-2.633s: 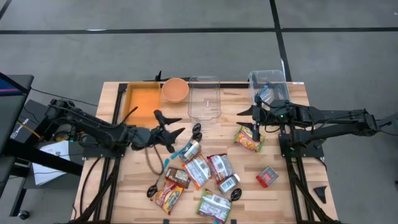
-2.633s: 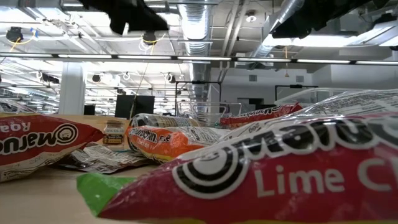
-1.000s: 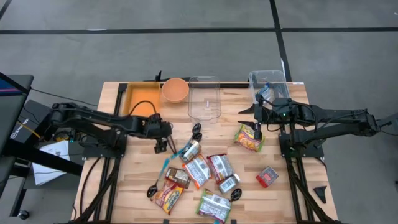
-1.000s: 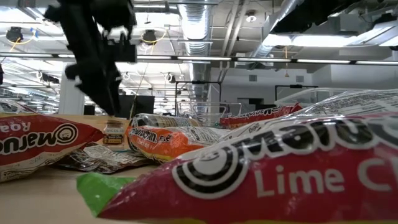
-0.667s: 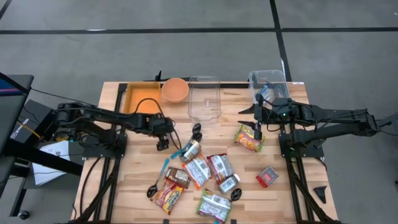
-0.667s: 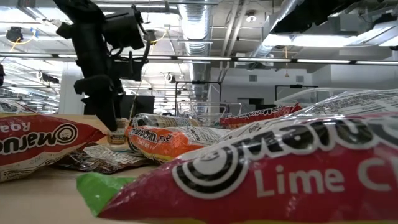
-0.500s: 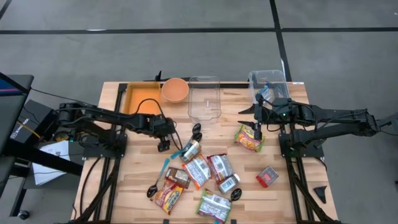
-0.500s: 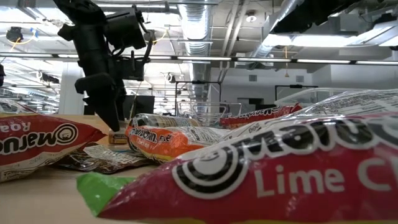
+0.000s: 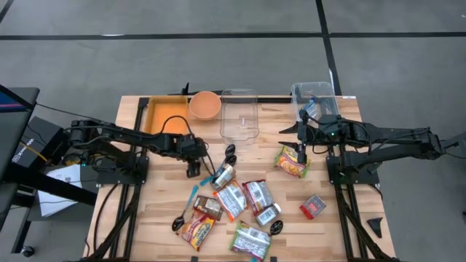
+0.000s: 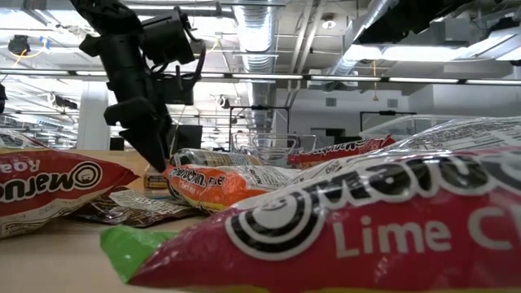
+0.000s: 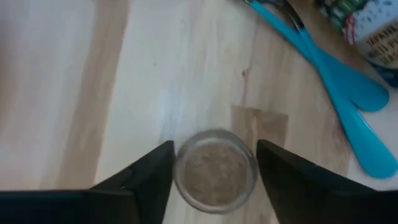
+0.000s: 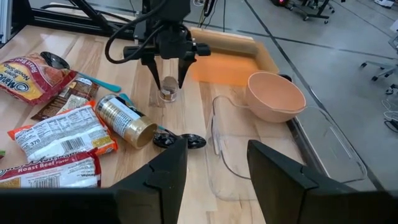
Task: Pick & Place Food Item
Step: Put the brown seasoning bottle into the orange bin
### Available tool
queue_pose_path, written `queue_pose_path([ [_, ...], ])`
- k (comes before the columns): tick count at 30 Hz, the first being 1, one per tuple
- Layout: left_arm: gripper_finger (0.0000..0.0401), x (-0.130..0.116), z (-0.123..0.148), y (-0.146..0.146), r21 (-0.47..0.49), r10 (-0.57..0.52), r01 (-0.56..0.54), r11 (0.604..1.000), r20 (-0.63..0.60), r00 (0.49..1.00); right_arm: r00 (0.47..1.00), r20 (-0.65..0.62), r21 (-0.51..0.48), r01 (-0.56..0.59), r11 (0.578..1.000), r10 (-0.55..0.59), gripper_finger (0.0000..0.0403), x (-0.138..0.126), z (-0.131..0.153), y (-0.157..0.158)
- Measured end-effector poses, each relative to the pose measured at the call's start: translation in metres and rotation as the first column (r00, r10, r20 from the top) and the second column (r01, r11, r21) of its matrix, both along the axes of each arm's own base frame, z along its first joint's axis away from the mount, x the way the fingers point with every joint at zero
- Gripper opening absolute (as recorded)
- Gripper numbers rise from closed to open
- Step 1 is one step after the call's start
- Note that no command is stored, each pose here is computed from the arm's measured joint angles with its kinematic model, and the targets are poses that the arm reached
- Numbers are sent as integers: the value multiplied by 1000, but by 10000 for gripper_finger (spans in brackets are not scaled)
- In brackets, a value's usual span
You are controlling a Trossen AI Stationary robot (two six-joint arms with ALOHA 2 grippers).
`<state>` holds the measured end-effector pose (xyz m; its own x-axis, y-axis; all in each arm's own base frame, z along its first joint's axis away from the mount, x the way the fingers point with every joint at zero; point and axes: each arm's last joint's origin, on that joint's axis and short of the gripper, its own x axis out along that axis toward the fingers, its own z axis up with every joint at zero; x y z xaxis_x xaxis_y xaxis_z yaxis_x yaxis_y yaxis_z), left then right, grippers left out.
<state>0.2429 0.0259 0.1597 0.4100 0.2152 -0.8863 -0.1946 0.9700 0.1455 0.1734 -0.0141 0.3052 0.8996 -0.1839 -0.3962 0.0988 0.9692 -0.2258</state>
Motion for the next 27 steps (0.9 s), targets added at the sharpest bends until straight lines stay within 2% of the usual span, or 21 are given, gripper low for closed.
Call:
queue_pose_path([
  [2, 171, 1, 0, 1, 16, 7, -7, 1000, 7, 1000, 1000, 0, 0, 0, 1000, 0, 163, 0, 0, 0],
  [3, 169, 1, 0, 1, 18, 8, -8, 1000, 6, 1000, 1000, 0, 0, 0, 1000, 0, 163, 0, 0, 0],
  [11, 169, 1, 1, 1, 24, 11, -11, 1000, 12, 1000, 1000, 0, 0, 0, 1000, 0, 163, 0, 0, 0],
  [16, 169, 1, 9, 1, 50, 16, -18, 999, 58, 998, 1000, 1, 0, 0, 1000, 0, 163, 0, 0, 0],
  [23, 169, -11, 40, 5, 184, 57, -92, 979, 188, 981, 1000, 3, 0, 2, 1000, -2, 163, 0, 0, 0],
  [27, 169, -26, 68, 11, 256, 131, -220, 941, 326, 936, 1000, 2, 0, 2, 1000, -2, 163, 0, 0, 0],
])
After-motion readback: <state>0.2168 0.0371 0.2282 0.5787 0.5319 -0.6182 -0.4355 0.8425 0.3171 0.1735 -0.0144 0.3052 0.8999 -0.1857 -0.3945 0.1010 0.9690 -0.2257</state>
